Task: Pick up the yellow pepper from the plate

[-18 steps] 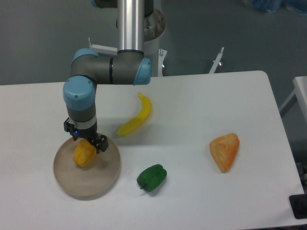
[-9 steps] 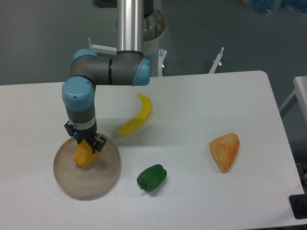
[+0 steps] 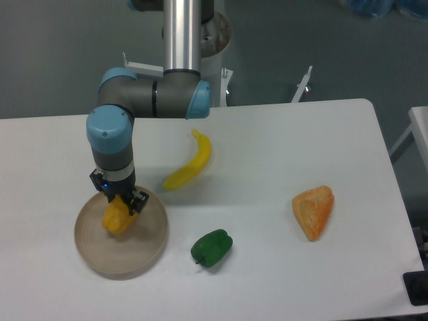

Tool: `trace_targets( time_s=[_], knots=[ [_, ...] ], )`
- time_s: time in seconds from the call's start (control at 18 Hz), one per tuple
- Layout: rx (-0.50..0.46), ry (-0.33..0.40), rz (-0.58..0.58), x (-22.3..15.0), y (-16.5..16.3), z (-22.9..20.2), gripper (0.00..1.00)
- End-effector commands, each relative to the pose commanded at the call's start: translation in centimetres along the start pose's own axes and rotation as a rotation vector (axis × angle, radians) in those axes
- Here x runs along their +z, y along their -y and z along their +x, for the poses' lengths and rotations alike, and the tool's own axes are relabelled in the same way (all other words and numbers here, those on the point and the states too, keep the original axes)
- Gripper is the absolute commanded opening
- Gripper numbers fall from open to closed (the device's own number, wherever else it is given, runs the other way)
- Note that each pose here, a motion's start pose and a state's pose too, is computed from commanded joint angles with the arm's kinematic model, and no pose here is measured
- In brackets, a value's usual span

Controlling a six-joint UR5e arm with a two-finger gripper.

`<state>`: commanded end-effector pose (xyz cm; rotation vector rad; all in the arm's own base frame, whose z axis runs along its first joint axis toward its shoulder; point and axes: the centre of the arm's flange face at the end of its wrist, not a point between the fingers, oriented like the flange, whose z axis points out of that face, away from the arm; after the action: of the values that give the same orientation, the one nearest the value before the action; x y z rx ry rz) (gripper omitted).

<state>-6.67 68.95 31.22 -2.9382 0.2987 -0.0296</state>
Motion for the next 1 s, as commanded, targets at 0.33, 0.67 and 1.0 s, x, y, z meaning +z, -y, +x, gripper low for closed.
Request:
trace_targets(
  time_s=[0.33,0.67,1.0],
  knots=[
    [-0.001,0.09,0.014,-6.4,-4.1,-10.0,0.52],
    [0.096,0.132,-0.026,-9.2,-10.9,-22.0,0.52],
    [0.12,0.164,-0.055,-10.9,-17.7,-28.7,0.52]
  ],
)
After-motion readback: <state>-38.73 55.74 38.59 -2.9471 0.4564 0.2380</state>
